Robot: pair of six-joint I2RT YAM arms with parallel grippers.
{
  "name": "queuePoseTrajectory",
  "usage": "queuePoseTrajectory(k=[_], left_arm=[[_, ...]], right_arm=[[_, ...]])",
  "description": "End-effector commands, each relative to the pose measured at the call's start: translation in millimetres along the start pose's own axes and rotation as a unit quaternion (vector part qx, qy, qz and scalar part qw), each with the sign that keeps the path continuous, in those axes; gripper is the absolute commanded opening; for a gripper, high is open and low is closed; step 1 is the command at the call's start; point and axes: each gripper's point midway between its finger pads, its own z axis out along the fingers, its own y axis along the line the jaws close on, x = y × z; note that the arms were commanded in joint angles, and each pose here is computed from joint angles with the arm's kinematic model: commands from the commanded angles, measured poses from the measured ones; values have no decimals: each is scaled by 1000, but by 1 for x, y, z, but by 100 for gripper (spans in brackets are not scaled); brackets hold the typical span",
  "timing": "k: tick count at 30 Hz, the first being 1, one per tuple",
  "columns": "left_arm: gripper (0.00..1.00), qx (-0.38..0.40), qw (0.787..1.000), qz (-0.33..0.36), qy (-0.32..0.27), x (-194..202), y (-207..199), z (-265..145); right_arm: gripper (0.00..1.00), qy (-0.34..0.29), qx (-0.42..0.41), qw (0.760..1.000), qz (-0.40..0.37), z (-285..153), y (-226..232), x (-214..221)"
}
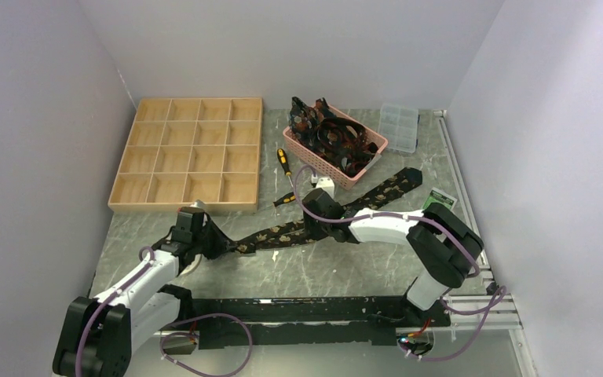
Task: Roll the ties
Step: Roll the tie at the center of the board.
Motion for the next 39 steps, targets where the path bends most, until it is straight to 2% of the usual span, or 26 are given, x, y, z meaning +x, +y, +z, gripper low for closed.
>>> queuePoseTrajectory(k=[1, 13, 22, 25, 30, 33, 34, 39], left_arm=[[3, 12, 1000, 14, -12, -6, -6, -1], [3, 13, 1000, 21, 6, -2, -6, 0], [3, 16, 1000, 22, 11, 0, -7, 0], [3, 17, 1000, 24, 11, 1, -7, -1], [3, 19, 999, 24, 10, 0, -8, -2], [3, 23, 999, 25, 11, 0, -10, -3], [3, 24, 999, 26, 11, 0, -11, -3], [3, 33, 999, 30, 11, -1, -16, -7]], right_arm=[[49, -21, 34, 999, -18, 1, -9, -13], [50, -64, 42, 996, -45, -3, 2, -38], [45, -35, 42, 997, -61, 15, 4, -24], [38, -26, 42, 997, -64, 15, 1, -16], [13, -16, 48, 997, -64, 14, -6, -5], [3, -27, 49, 997, -60, 6, -8, -11], [0, -31, 49, 997, -59, 3, -8, -14], [0, -47, 50, 996, -56, -16, -15, -19]])
